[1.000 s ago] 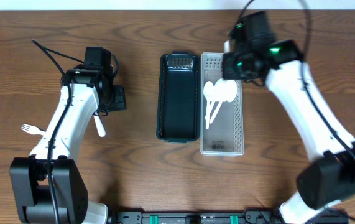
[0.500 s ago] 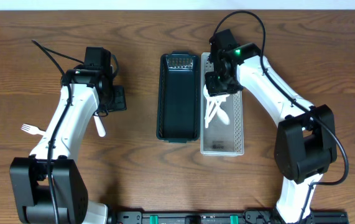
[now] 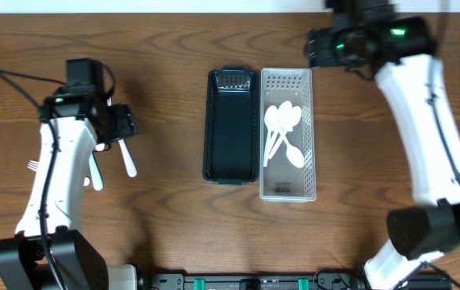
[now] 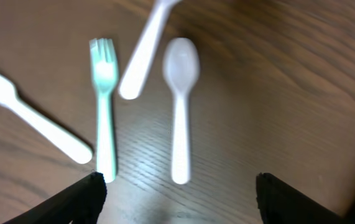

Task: Pack container
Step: 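Place the last spoon in the white basket and withdraw right arm, then grasp the white spoon on the left with the left gripper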

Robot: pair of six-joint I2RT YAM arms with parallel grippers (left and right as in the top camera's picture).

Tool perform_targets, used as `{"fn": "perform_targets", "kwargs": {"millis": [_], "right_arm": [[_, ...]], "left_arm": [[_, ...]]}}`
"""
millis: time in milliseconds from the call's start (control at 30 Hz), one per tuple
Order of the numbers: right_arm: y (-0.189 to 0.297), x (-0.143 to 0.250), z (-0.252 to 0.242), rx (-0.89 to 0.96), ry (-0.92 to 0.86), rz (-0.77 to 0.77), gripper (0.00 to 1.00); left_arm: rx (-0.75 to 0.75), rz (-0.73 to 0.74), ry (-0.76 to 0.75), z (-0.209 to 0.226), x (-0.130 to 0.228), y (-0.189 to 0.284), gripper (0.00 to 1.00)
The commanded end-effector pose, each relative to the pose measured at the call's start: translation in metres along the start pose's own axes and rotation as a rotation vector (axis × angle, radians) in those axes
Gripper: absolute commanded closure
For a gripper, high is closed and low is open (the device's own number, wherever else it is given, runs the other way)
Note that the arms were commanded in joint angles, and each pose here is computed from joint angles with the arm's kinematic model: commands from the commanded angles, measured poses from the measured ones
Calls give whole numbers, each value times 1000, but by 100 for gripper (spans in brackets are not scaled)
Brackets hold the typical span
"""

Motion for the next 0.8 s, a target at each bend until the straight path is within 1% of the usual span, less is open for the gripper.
{"fn": "perform_targets", "kwargs": {"millis": [0, 100, 167, 367, 533, 767], "right_arm": [[20, -3, -14, 23, -3, -26, 28], [23, 2, -26, 42, -24, -4, 28], [22, 5, -29, 49, -32, 14, 28], [22, 7, -29, 50, -33, 24, 28], [22, 9, -30, 51, -34, 35, 28], [22, 11, -30, 52, -35, 42, 28]], "left_arm": [[0, 43, 77, 11, -3, -12, 18], [-11, 81, 89, 15, -3, -29, 17], [-17, 107, 87, 14, -3, -41, 14], [22, 199, 84, 4, 3, -80, 13], [32, 223, 53, 1, 3, -101, 13], [36, 232, 16, -1, 3, -119, 13]]}}
Point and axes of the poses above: each gripper's point midway between its finger pads, its own y axis back along the fingers, its own z axis along the line the jaws close on, x = y × z, the point moved 4 cm from there along y, back along the fingers
